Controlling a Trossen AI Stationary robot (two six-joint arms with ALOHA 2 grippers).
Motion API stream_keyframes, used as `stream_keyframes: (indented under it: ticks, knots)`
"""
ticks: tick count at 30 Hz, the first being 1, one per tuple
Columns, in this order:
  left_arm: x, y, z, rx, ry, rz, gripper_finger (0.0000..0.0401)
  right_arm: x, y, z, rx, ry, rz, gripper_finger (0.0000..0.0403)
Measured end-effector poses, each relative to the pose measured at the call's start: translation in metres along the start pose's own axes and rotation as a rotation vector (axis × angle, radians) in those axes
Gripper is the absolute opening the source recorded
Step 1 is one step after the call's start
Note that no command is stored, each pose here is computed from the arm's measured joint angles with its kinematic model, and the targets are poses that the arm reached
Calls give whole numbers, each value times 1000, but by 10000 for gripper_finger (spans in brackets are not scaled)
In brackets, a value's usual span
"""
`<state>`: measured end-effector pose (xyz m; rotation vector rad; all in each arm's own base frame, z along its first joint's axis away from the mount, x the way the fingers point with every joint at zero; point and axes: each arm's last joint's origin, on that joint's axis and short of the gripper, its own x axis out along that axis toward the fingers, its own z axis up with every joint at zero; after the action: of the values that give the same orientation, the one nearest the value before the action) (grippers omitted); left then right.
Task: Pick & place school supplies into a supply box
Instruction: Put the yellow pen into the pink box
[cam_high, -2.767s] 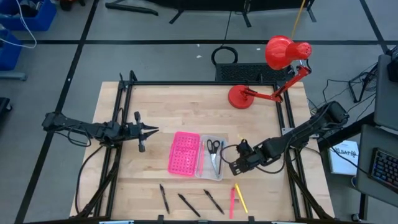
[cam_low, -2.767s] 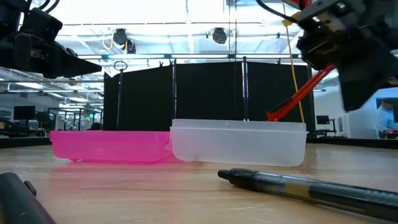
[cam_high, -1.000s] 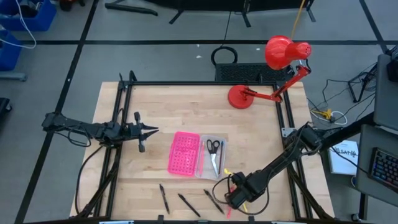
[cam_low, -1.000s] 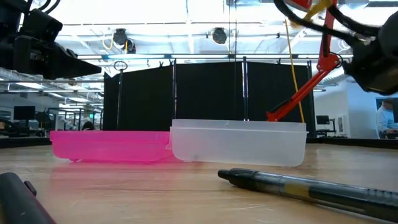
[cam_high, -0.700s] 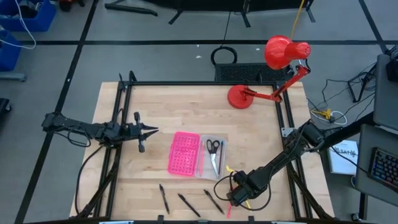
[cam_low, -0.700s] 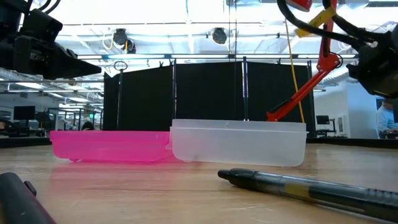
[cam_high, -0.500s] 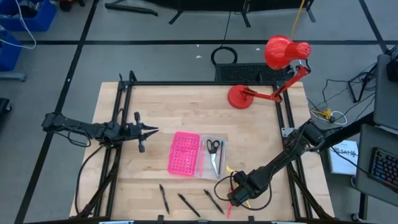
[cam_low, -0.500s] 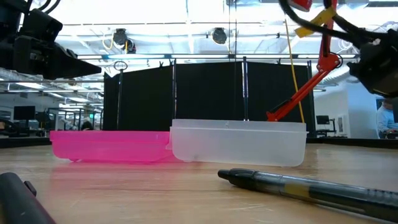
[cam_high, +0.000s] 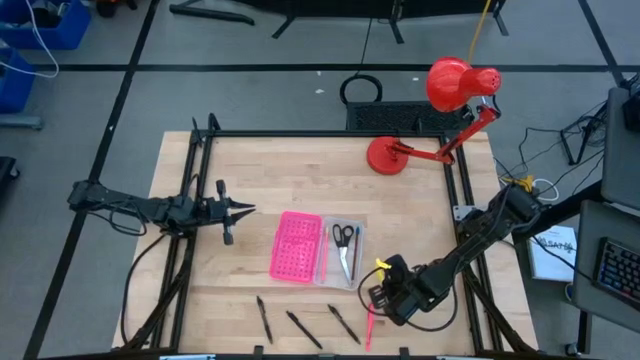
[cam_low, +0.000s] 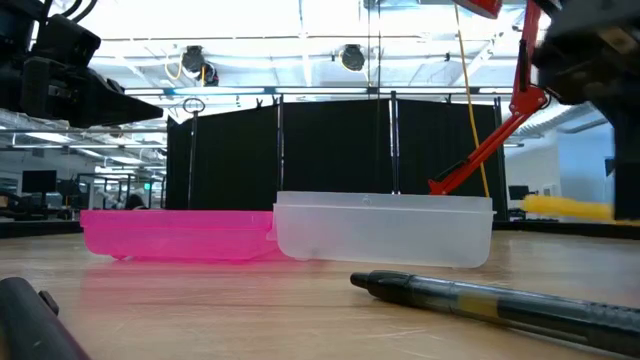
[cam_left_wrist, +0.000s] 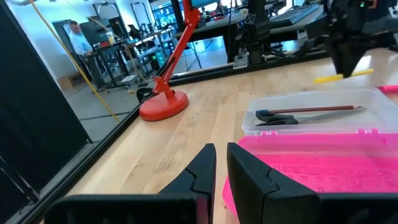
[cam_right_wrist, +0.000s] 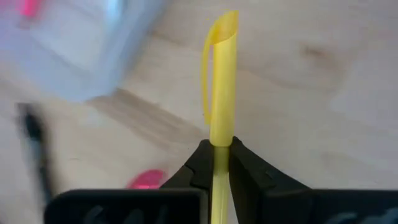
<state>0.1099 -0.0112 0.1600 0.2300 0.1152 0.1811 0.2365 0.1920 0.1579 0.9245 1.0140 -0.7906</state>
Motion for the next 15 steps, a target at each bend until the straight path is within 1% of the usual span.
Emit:
stream_keyframes:
  ticks: [3,7,11,15]
  knots:
    - [0,0,0,0,1,0,49,0,1,0,3,4,6,21]
    - [0,0,0,0,1,0,49,-3,6,1,5,11,63,21]
    - [0,0,0,-13,1,0,49,-15,20,17,43,-46,219,21]
    - [0,0,0,-21,0,0,49,-28,31,44,99,-120,331,21]
